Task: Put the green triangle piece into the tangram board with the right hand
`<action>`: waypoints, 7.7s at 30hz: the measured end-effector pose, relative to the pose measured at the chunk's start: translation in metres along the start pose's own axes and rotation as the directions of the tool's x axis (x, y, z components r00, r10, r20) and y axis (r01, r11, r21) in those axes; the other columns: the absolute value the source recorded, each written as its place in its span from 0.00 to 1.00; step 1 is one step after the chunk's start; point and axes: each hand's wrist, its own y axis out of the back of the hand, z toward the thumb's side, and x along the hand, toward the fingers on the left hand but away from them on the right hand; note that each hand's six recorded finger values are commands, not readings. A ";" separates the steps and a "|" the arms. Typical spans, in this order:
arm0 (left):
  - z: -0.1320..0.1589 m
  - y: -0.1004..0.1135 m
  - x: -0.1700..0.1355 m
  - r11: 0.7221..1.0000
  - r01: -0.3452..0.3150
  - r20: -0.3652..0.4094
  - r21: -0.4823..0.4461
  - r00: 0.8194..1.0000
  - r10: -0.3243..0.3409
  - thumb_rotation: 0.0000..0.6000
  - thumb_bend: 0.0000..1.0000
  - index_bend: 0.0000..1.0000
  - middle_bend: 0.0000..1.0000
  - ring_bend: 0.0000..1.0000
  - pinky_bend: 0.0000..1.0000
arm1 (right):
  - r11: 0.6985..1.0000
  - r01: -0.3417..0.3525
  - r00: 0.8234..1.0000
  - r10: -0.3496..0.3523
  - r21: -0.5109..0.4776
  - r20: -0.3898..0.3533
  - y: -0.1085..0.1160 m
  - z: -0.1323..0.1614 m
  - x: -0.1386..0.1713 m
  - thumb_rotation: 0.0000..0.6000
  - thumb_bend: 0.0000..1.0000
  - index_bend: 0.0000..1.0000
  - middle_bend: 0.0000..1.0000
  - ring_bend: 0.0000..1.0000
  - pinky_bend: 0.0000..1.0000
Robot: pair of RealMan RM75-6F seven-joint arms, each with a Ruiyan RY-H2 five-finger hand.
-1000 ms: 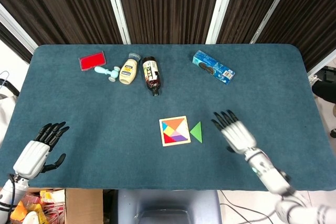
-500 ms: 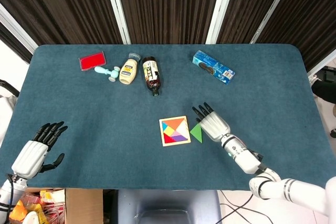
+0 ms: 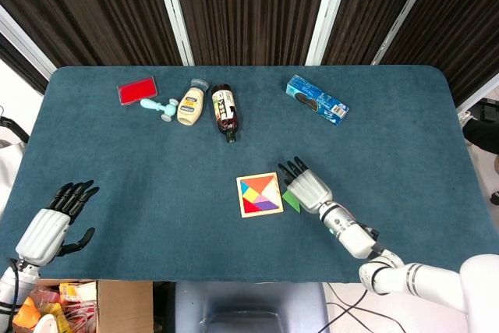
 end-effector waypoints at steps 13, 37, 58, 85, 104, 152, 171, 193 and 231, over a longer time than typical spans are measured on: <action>-0.001 0.001 0.002 1.000 -0.001 -0.003 -0.003 1.000 0.001 1.00 0.43 0.00 0.00 0.00 0.00 | 1.000 -0.001 1.000 0.001 -0.003 -0.008 0.001 0.006 -0.002 1.00 0.41 0.48 0.00 0.00 0.00; 0.000 0.003 -0.002 1.000 -0.009 0.007 -0.010 1.000 0.009 1.00 0.43 0.00 0.00 0.00 0.00 | 0.998 0.055 0.998 -0.055 -0.019 0.029 0.020 -0.004 0.009 1.00 0.55 0.65 0.00 0.00 0.00; -0.002 0.008 -0.005 1.000 -0.023 0.004 -0.012 1.000 0.023 1.00 0.43 0.00 0.00 0.00 0.00 | 0.952 0.185 0.981 -0.193 0.244 0.010 0.063 0.030 -0.039 1.00 0.55 0.67 0.00 0.00 0.00; -0.002 0.010 -0.007 0.999 -0.025 0.009 -0.021 1.000 0.026 1.00 0.43 0.00 0.00 0.00 0.00 | 0.938 0.163 0.986 -0.162 0.307 -0.030 0.051 0.055 -0.043 1.00 0.55 0.67 0.00 0.00 0.00; -0.001 0.009 -0.006 1.000 -0.025 0.009 -0.018 1.000 0.025 1.00 0.43 0.00 0.00 0.00 0.00 | 0.937 0.162 0.987 -0.158 0.309 -0.039 0.049 0.056 -0.034 1.00 0.55 0.67 0.00 0.00 0.00; -0.002 0.012 -0.007 0.999 -0.035 0.012 -0.026 0.999 0.035 1.00 0.43 0.00 0.00 0.00 0.00 | 0.932 0.137 0.991 -0.134 0.334 -0.033 0.043 0.055 -0.031 1.00 0.55 0.49 0.00 0.00 0.00; -0.002 0.012 -0.006 0.999 -0.036 0.009 -0.025 0.999 0.036 1.00 0.43 0.00 0.00 0.00 0.00 | 0.936 0.125 0.992 -0.123 0.330 -0.028 0.041 0.051 -0.029 1.00 0.55 0.36 0.00 0.00 0.00; -0.001 0.009 -0.005 0.999 -0.027 0.011 -0.020 1.000 0.028 1.00 0.43 0.00 0.00 0.00 0.00 | 0.948 0.090 0.996 -0.086 0.306 -0.025 0.031 0.039 -0.019 1.00 0.55 0.39 0.00 0.00 0.00; 0.000 0.008 -0.005 1.000 -0.023 0.014 -0.017 1.000 0.023 1.00 0.43 0.00 0.00 0.00 0.00 | 0.966 0.118 0.992 -0.106 0.230 -0.062 0.028 0.037 0.014 1.00 0.55 0.37 0.00 0.00 0.00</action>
